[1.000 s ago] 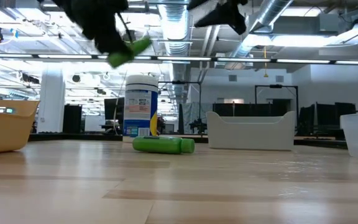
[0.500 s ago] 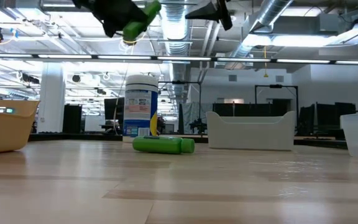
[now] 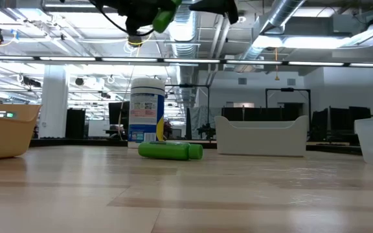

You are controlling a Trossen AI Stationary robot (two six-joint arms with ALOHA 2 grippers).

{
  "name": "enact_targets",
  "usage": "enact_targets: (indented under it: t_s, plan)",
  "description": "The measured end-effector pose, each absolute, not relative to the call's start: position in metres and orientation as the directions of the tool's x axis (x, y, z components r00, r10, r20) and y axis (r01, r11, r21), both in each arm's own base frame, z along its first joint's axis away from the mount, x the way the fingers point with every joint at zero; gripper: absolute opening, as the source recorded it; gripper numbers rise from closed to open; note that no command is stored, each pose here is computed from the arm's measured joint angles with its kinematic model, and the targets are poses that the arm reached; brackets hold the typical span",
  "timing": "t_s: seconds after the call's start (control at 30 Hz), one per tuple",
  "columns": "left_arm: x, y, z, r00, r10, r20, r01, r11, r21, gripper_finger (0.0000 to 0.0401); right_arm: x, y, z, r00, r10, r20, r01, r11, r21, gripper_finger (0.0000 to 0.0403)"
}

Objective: Pick & Place Travel size toiletries
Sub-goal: Put the green shampoo into the gray bin

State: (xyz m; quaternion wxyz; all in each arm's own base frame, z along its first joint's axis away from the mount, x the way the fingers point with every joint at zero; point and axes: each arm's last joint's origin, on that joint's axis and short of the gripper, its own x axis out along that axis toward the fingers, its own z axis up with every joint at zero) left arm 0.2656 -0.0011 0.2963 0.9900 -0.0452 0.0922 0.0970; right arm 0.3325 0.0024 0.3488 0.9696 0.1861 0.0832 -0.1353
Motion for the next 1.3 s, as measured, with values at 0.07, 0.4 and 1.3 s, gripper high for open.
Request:
enact_targets:
  t_s: [0.07,0.4,1.3]
  plan:
    - [0.267,-0.001,0.3,0.971,0.181,-0.158,-0.196,0.977,-0.085,0.0162,0.333,0.005,0.35,0.953,-0.224,-0.203,0.281,0.904,0.321,0.0276]
    - [0.267,-0.002,0.304,0.982,0.155,-0.112,-0.172,0.971,-0.169,0.0163,0.334,0.007,0.354,0.964,-0.217,-0.154,0.254,0.924,0.287,0.0276]
    - [0.273,-0.004,0.309,0.995,0.1,-0.026,-0.104,0.964,-0.243,0.0163,0.334,0.003,0.359,0.968,-0.225,-0.112,0.247,0.931,0.269,0.0276]
